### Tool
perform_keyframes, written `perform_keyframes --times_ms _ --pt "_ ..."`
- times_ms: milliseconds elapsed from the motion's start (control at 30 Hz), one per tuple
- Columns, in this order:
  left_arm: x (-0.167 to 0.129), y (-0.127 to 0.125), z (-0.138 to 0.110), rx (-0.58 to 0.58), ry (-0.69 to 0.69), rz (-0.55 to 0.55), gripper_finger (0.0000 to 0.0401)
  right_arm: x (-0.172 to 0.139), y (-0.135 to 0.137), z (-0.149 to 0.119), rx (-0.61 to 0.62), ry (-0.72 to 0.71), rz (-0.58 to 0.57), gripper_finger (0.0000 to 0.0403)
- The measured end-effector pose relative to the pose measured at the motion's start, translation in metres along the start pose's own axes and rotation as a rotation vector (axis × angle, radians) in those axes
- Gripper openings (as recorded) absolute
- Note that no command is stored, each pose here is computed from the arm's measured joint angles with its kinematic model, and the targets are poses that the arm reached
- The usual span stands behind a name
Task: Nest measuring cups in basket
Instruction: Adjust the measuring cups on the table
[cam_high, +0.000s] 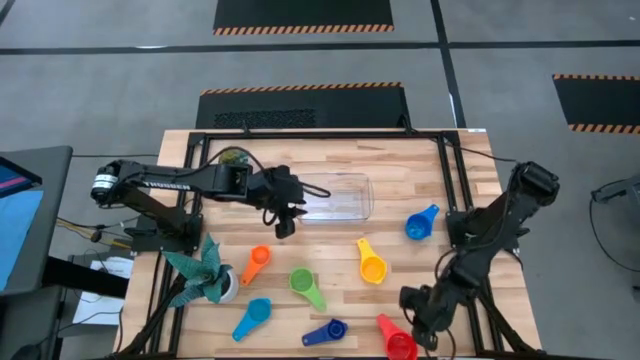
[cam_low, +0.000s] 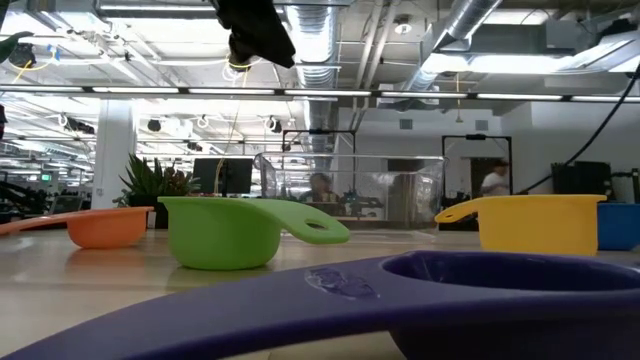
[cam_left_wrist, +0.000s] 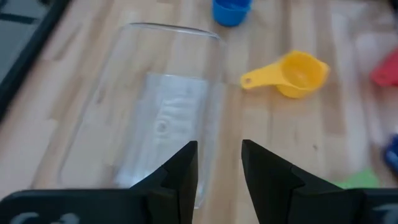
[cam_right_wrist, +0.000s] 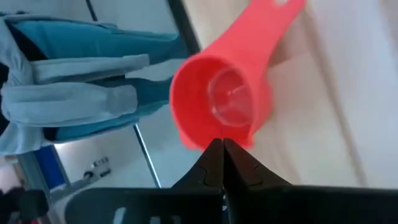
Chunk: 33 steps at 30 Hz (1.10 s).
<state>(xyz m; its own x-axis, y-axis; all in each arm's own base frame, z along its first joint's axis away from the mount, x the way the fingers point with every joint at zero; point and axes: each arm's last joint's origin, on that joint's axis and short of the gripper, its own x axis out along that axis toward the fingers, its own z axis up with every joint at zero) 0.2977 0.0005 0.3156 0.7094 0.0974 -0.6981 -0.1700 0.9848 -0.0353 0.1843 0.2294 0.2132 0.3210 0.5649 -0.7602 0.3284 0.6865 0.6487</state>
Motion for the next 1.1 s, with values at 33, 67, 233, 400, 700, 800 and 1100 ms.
perform_keyframes --times_ms 33,67,233,400,700,800,1100 --pt "0.0 -0.001 0.0 -0.011 -0.003 0.015 0.0113 0.001 0.002 -0.002 -0.007 -0.009 -0.014 0.0014" --pt "0.0 -0.002 0.0 -0.021 -0.006 0.027 0.0113 0.001 0.005 -0.003 -0.018 -0.012 -0.031 0.0013" --pt "-0.001 -0.005 -0.001 -0.075 -0.013 0.051 0.0113 0.015 0.012 -0.004 -0.089 -0.004 -0.139 0.0008" --pt "-0.001 -0.006 -0.001 -0.102 -0.024 0.093 0.0113 0.035 0.024 0.004 -0.16 0.012 -0.204 0.0011" --pt "-0.001 -0.008 -0.001 -0.142 -0.027 0.093 0.0113 0.061 0.037 0.006 -0.205 0.051 -0.224 0.0011" --pt "-0.002 -0.011 -0.002 -0.141 -0.027 0.088 0.0113 0.071 0.034 0.004 -0.207 0.082 -0.239 0.0012" --pt "-0.002 -0.013 -0.002 -0.131 -0.032 0.101 0.0113 0.079 0.015 0.015 -0.207 0.113 -0.382 0.0012"
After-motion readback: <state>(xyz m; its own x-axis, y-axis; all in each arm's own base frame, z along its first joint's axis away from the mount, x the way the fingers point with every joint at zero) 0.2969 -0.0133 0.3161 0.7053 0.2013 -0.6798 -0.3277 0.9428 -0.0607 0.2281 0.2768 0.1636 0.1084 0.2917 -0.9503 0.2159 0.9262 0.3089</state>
